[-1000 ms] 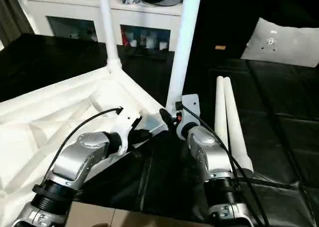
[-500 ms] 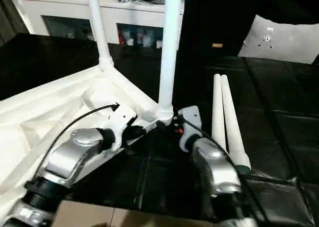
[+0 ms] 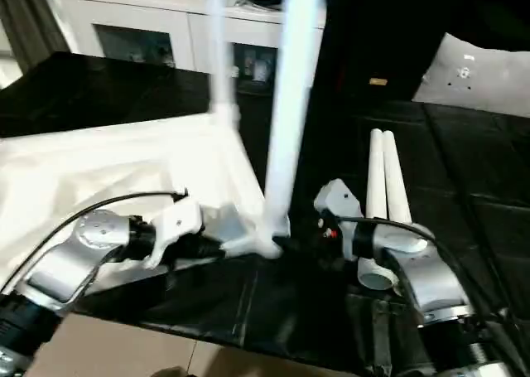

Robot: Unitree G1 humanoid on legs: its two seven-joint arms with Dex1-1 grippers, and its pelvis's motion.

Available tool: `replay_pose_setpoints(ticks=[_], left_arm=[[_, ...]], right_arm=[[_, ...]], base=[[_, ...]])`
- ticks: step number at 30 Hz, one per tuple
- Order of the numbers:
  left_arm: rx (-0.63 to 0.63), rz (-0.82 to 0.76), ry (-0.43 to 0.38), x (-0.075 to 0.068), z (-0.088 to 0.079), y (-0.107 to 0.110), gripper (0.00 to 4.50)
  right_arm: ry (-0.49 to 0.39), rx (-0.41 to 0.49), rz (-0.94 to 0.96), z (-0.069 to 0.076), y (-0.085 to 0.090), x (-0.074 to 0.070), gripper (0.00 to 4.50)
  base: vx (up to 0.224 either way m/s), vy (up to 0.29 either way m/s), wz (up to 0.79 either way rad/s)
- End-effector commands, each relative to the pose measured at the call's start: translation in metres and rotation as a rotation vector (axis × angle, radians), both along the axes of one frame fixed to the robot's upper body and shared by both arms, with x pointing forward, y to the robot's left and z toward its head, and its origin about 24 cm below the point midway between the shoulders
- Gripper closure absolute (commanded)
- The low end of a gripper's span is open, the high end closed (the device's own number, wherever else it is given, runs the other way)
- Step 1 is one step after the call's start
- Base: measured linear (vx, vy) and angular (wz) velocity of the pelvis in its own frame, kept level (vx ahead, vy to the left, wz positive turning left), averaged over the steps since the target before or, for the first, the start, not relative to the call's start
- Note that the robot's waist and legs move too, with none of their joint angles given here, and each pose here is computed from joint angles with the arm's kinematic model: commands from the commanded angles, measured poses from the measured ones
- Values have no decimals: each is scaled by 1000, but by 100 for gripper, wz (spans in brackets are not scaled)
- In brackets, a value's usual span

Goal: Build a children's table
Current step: Rotate leg to tighten

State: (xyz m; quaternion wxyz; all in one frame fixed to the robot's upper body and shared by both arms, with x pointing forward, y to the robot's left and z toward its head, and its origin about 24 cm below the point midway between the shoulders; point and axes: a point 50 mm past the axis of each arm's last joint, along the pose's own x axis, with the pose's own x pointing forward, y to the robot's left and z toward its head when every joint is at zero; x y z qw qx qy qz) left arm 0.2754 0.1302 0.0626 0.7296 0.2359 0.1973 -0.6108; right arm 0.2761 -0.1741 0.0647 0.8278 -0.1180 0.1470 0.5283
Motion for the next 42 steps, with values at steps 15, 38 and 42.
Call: replay_pose_setpoints(ticks=[15, 38, 42], left_arm=[[-5, -113, -16, -4, 3, -5, 450], [-165, 266, 22, 14, 18, -36, 450], [-250, 416, 22, 25, 26, -53, 450]], right_arm=[[37, -9, 109, -2, 6, -3, 140], [101, 106, -317, -31, 55, 6, 186], [119, 149, -479, -32, 71, 17, 187]], base=[[0, 0, 0], [0, 0, 0], [0, 0, 0]])
